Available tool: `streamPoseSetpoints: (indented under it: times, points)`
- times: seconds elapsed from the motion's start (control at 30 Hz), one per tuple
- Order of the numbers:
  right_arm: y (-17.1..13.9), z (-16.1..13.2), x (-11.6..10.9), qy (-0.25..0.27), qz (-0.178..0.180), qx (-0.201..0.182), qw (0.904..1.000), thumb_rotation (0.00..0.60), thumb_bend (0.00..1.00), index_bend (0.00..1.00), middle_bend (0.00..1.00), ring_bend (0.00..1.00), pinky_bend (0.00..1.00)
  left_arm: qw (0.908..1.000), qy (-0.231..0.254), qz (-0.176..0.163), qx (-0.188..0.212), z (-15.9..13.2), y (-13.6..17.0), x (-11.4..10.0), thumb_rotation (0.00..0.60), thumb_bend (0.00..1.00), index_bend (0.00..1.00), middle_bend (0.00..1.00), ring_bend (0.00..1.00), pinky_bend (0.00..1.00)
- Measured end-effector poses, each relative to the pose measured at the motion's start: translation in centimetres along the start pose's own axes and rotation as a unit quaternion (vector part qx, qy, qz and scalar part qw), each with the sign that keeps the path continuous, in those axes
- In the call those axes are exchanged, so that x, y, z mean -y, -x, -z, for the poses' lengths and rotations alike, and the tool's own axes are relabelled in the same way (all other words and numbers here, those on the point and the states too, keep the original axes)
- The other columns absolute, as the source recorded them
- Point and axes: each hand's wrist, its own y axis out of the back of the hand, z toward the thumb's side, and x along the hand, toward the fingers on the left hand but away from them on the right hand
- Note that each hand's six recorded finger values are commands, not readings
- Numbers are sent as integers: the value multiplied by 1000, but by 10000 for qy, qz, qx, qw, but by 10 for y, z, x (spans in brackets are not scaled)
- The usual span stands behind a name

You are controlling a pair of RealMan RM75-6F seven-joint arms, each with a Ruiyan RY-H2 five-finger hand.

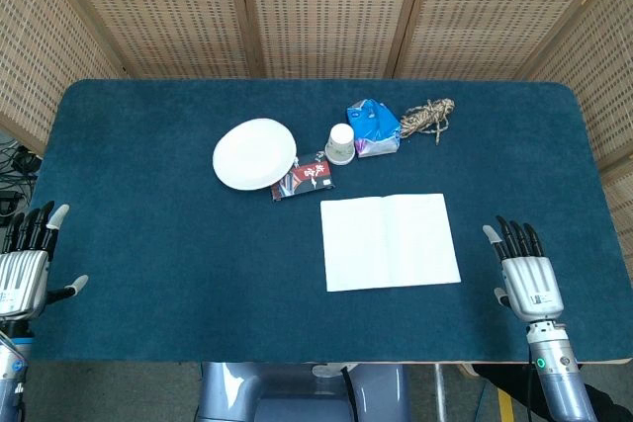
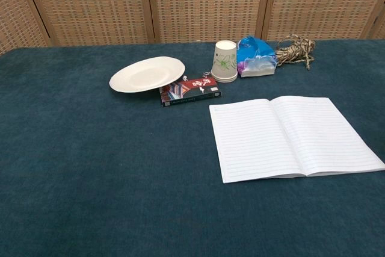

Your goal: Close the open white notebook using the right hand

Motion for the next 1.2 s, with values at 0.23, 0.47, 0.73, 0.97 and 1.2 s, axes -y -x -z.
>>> streamPoseSetpoints:
  times: [0.23,0.47,0.73,0.97,1.2]
  points:
    - [1,3,0,45,11,44,10000,600,143,0,0,0,0,10000,10,-17,-1,0,0,0,600,108,0,0,0,0]
    - [0,2,-2,96,41,34,9999,600,144,0,0,0,0,10000,61,-75,5,0,0,-4,600,108,0,0,0,0]
    - [0,2,-4,109,100,41,9999,600,143,0,0,0,0,9999,101,-117,-19,2,-1,-8,600,108,0,0,0,0]
    - [0,1,-4,145,113,23,9998,600,144,0,0,0,0,9999,104,-101,-67,5,-1,-8,600,108,0,0,0,0]
    - [0,-2,-5,180,114,-24,9998,600,144,0,0,0,0,9998,119,-115,-82,6,0,-9,600,108,0,0,0,0]
